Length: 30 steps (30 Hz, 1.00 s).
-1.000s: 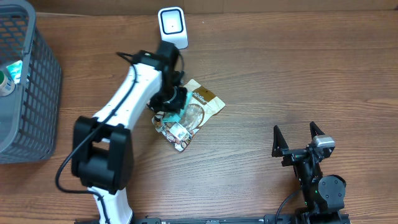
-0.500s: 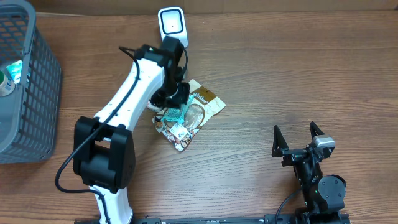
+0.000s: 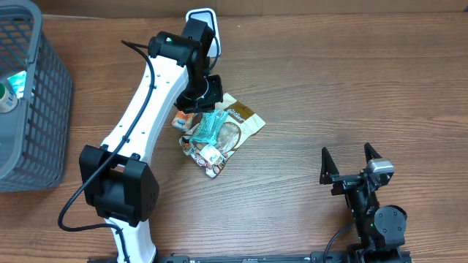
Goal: Scan the item barcode
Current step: 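Carry the green wipes pack out and place it on the brown bag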
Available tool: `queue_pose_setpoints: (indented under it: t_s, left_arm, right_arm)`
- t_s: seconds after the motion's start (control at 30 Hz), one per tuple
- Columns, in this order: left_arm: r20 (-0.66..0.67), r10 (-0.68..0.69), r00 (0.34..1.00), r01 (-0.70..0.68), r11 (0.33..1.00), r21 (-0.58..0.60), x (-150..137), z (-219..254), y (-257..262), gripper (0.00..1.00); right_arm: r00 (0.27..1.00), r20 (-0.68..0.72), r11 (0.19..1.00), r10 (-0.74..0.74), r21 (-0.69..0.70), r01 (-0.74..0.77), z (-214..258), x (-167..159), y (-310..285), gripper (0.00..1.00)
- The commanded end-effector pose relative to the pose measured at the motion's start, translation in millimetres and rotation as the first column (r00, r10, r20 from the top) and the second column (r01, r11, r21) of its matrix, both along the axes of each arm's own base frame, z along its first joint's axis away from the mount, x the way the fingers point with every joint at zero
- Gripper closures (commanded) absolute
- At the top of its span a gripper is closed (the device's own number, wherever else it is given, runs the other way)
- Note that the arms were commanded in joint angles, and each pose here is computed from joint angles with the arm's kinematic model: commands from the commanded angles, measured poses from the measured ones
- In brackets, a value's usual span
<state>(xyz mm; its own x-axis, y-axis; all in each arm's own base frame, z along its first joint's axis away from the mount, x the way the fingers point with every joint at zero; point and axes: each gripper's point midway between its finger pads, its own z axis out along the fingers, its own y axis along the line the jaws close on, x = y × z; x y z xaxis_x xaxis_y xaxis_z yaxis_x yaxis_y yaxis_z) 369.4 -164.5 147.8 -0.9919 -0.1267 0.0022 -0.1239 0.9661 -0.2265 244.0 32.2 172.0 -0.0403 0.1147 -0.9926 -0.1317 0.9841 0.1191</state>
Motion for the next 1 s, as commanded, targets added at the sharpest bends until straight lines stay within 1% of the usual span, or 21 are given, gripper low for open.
queue_pose_setpoints:
  t_s: [0.0, 0.27, 0.37, 0.4, 0.43, 0.5, 0.53, 0.57, 0.6, 0.67, 0.7, 0.77, 0.97]
  left_arm:
    - [-0.011, 0.083, 0.997, -0.083, 0.996, -0.032, 2.6, 7.5, -2.8, 0.96]
    - [-0.001, 0.047, 0.999, -0.047, 0.998, -0.031, 2.7, 7.5, -2.8, 0.96]
    - [0.003, 0.032, 0.999, -0.032, 0.999, -0.03, 2.8, 7.5, -2.8, 0.94]
    - [0.003, 0.029, 1.0, -0.029, 0.999, -0.03, 2.7, 7.4, -2.8, 0.87]
    - [0.004, 0.026, 1.0, -0.026, 0.999, -0.03, 2.8, 7.5, -2.8, 0.74]
    - [0.004, 0.026, 1.0, -0.026, 0.999, -0.03, 2.7, 7.4, -2.8, 0.6]
    - [0.004, 0.026, 1.0, -0.026, 0.999, -0.03, 2.7, 7.4, -2.8, 0.57]
    - [0.004, 0.026, 1.0, -0.026, 0.999, -0.03, 2.7, 7.5, -2.8, 0.56]
    - [0.004, 0.026, 1.0, -0.026, 0.999, -0.03, 2.7, 7.5, -2.8, 0.58]
    - [0.008, 0.01, 1.0, -0.009, 0.999, -0.03, 2.6, 7.4, -3.0, 0.91]
    - [0.01, -0.001, 1.0, 0.001, 0.999, -0.033, 2.5, 7.6, -3.5, 0.96]
    - [0.014, -0.024, 1.0, 0.025, 0.999, -0.035, 1.9, 7.7, -4.2, 0.96]
    - [0.015, -0.027, 1.0, 0.028, 0.999, -0.035, 2.1, 7.8, -4.4, 0.96]
  right_arm:
    - [1.0, 0.0, 1.0, 0.008, 0.004, -0.008, -2.5, 0.1, 1.7, 0.0]
    - [1.0, 0.0, 1.0, 0.008, 0.004, -0.008, -2.5, 0.1, 1.7, 0.0]
    - [1.0, 0.0, 1.0, 0.008, 0.004, -0.008, -2.5, 0.1, 1.7, 0.0]
    - [1.0, 0.0, 1.0, 0.008, 0.004, -0.008, -2.5, 0.1, 1.7, 0.0]
    - [1.0, 0.0, 1.0, 0.008, 0.004, -0.008, -2.5, 0.1, 1.7, 0.0]
    - [1.0, 0.0, 1.0, 0.008, 0.004, -0.008, -2.4, 0.1, 1.7, 0.0]
    - [1.0, 0.0, 1.0, 0.008, 0.004, -0.008, -2.5, 0.1, 1.7, 0.0]
    - [1.0, 0.0, 1.0, 0.008, 0.004, -0.008, -2.4, 0.1, 1.7, 0.0]
    - [1.0, 0.0, 1.0, 0.008, 0.004, -0.008, -2.4, 0.1, 1.7, 0.0]
    - [1.0, 0.0, 1.0, 0.008, 0.004, -0.008, -2.4, 0.1, 1.7, 0.0]
    - [1.0, 0.0, 1.0, 0.008, 0.004, -0.008, -2.5, 0.1, 1.7, 0.0]
    - [1.0, 0.0, 1.0, 0.008, 0.004, -0.008, -2.4, 0.1, 1.7, 0.0]
    - [1.0, 0.0, 1.0, 0.008, 0.004, -0.008, -2.4, 0.1, 1.7, 0.0]
